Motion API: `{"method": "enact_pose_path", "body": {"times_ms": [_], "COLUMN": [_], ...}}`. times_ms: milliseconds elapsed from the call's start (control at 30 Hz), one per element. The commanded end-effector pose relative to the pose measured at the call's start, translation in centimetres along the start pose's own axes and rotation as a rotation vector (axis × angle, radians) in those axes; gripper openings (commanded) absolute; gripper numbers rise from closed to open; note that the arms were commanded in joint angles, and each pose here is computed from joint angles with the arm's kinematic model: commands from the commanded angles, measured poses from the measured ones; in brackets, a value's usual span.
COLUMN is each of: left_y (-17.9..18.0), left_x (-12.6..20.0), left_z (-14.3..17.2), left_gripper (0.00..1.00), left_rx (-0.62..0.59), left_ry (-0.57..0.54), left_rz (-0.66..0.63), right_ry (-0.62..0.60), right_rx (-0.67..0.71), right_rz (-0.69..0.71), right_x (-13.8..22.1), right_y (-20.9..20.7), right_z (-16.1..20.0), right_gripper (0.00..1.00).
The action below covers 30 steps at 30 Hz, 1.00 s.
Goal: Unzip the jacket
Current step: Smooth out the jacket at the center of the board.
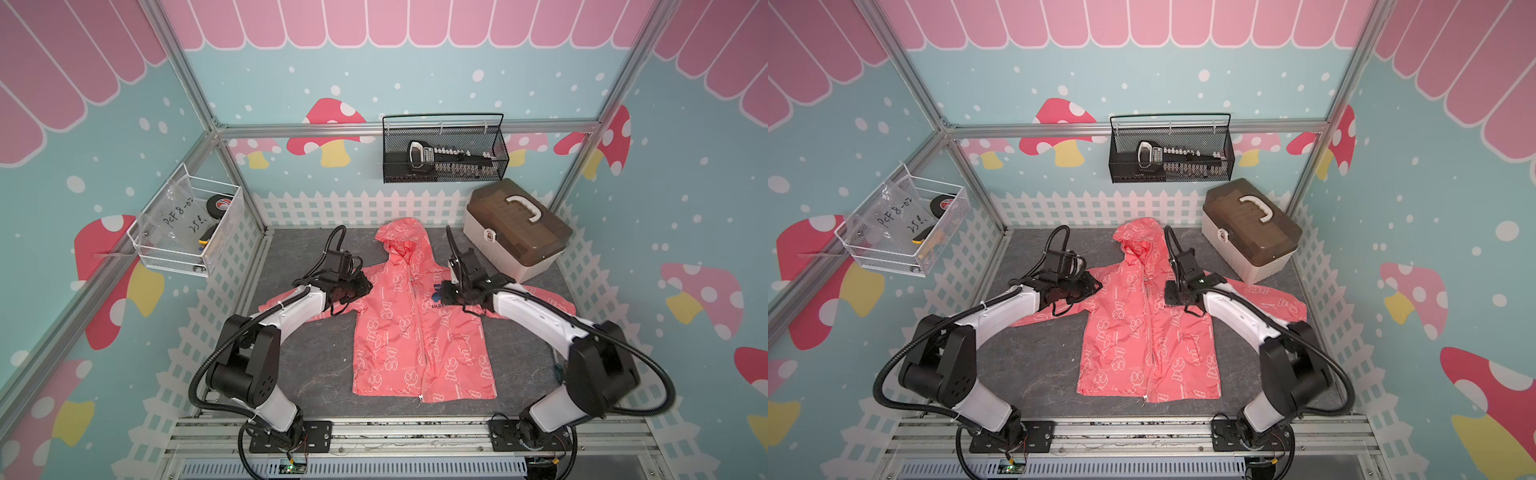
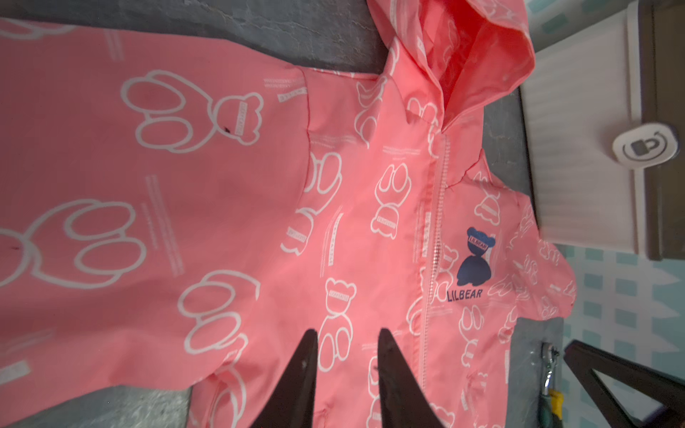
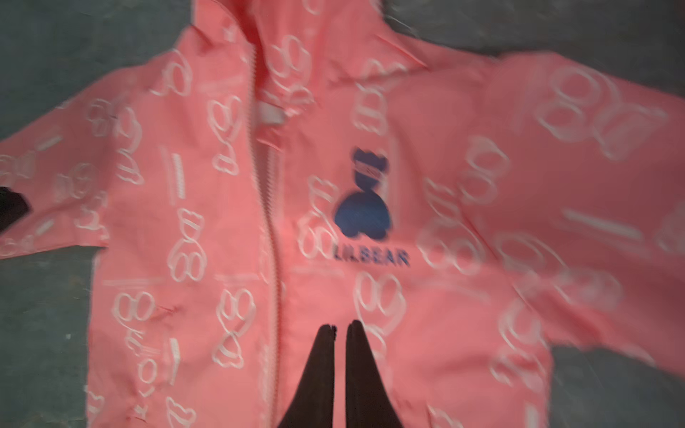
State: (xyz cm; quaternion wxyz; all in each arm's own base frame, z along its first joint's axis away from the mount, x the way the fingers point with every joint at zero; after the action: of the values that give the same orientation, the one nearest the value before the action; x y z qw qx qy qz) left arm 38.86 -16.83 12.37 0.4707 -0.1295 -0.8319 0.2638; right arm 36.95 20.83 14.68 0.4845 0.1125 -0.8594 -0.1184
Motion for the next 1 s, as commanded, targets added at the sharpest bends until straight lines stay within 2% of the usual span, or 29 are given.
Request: {"method": "enact_pose_path", "body": {"times_ms": [0,233,433,567,733,967], "left_y": [-2.2,-2.6,-2.0,-1.8,-1.5,-1.3], "left_x": [-0.9,-1.6,-1.4,-1.2,-1.4,-1.8], "left_z": [-1.8,-2.0,-1.8,-1.5,-1.2,-1.0], "left_gripper": [0.26,0.23,0.23,0.23,0.23,0.22], "left_rx": [0.058,0.063,0.046,0.041,0.037,0.036], "left_ry": [-0.031,-0.049,-0.05,-0.044,-0.033,-0.018], "left_rz": [0.108,0.107,0.065,0.049,0.034,0.026], "right_ry": [-0.074,-0.124,-0.149,-0.088,0.004,0.029], "right_rx": [0.183,0.146,0.082,0.023,0.044,0.005], "right_rz": [-0.213,-0.301,-0.357,-0.302,-0.286,-0.069], "right_x": [-2.6,-8.8,-12.9,-15.7,-16.9,-17.4], "right_y": [5.6,7.6,7.7,5.6,4.7,-0.9], "right_z": [-5.1,-12.1,-15.8,-16.2,-14.1,-13.2], "right_gripper": [0.11,0.04,0.01,0.0,0.0,0.0]}}
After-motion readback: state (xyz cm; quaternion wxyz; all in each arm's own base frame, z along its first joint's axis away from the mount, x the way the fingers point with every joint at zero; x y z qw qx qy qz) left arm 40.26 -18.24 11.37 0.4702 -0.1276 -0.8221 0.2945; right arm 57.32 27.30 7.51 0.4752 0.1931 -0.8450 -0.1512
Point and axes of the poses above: each gripper's point midway between its finger pads, its own x axis back along the fingers, its own y axis along the line the jaws close on, z = x × y, the point moved 2 cm from there along x, back along the fingers, and after that the axes turned 6 degrees about -x, right-handed, at the moved point
